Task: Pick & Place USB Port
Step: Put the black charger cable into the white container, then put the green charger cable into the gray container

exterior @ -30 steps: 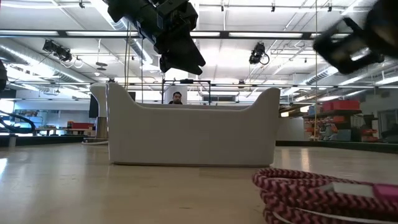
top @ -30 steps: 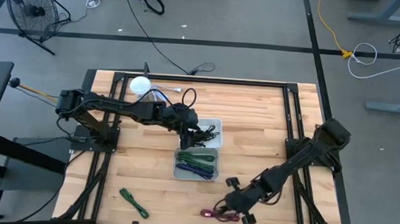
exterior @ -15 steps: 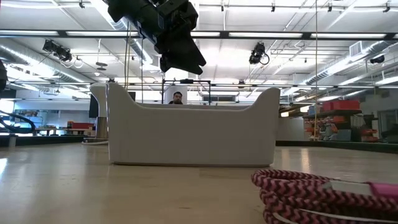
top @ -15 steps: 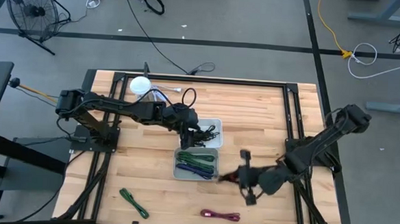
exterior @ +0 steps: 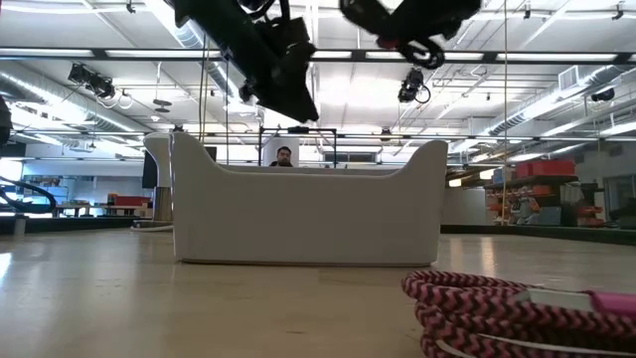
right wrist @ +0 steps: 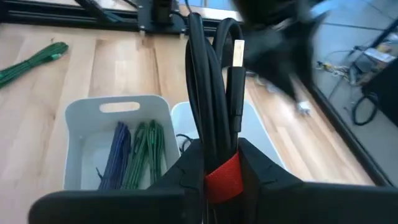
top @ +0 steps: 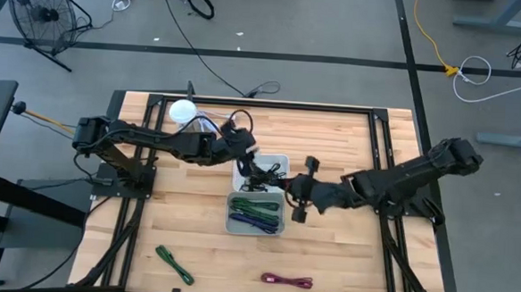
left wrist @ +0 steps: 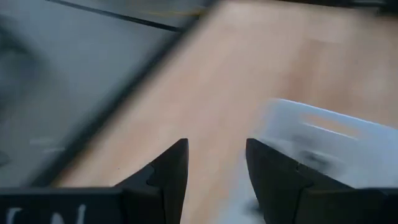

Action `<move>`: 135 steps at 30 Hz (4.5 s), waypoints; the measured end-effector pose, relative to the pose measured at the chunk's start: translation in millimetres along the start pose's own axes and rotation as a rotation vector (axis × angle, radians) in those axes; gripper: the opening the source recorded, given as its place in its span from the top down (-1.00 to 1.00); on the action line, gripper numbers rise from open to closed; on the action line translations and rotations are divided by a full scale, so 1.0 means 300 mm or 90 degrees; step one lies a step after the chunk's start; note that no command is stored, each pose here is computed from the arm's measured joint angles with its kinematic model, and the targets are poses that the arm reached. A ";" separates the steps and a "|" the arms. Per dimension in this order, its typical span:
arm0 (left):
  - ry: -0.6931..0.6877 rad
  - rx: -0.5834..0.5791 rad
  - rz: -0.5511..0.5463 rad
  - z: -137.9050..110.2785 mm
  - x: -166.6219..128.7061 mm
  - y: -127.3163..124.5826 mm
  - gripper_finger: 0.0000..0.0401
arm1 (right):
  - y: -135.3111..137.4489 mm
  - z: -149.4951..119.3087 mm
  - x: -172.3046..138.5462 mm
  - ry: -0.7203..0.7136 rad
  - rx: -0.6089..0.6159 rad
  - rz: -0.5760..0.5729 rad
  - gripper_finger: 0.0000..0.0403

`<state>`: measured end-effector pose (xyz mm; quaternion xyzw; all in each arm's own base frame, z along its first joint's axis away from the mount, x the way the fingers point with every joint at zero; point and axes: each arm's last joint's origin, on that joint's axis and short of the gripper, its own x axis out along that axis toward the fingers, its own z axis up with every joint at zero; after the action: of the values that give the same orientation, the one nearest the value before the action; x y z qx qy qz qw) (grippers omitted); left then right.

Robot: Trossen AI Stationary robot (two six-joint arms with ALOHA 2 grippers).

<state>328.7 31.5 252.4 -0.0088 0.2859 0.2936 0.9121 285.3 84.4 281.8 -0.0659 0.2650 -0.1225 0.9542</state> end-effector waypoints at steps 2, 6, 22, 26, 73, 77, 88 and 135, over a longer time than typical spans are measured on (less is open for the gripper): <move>-0.014 0.006 0.091 0.004 0.004 0.022 0.17 | -0.019 0.006 0.043 -0.004 0.002 0.016 0.77; -0.023 0.014 0.207 0.009 0.009 0.065 0.17 | -0.058 0.002 0.142 -0.005 -0.006 0.037 0.77; -0.043 0.094 0.221 0.076 -0.104 0.176 0.17 | -0.231 -0.129 0.426 0.100 0.016 0.031 0.77; -0.025 0.102 0.187 0.072 -0.156 0.197 0.17 | -0.246 -0.134 0.436 0.102 0.025 0.042 0.77; 0.421 0.185 -0.438 -0.183 -0.447 -0.043 0.17 | -0.233 -0.112 0.435 0.063 0.087 0.060 0.11; 0.427 0.182 -0.472 -0.202 -0.497 -0.093 0.17 | -0.234 -0.110 0.435 0.060 0.088 0.060 0.11; 0.414 0.159 -0.518 -0.270 -0.651 -0.213 0.17 | -0.233 -0.108 0.435 0.057 0.088 0.060 0.11; 0.460 0.346 -0.448 -0.693 -0.723 -0.563 0.34 | -0.234 -0.106 0.435 0.054 0.123 0.058 0.11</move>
<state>168.8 -261.6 167.2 0.0314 0.6246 -0.1331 0.7689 363.0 -20.2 204.2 0.0441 0.2946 -0.1066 0.9486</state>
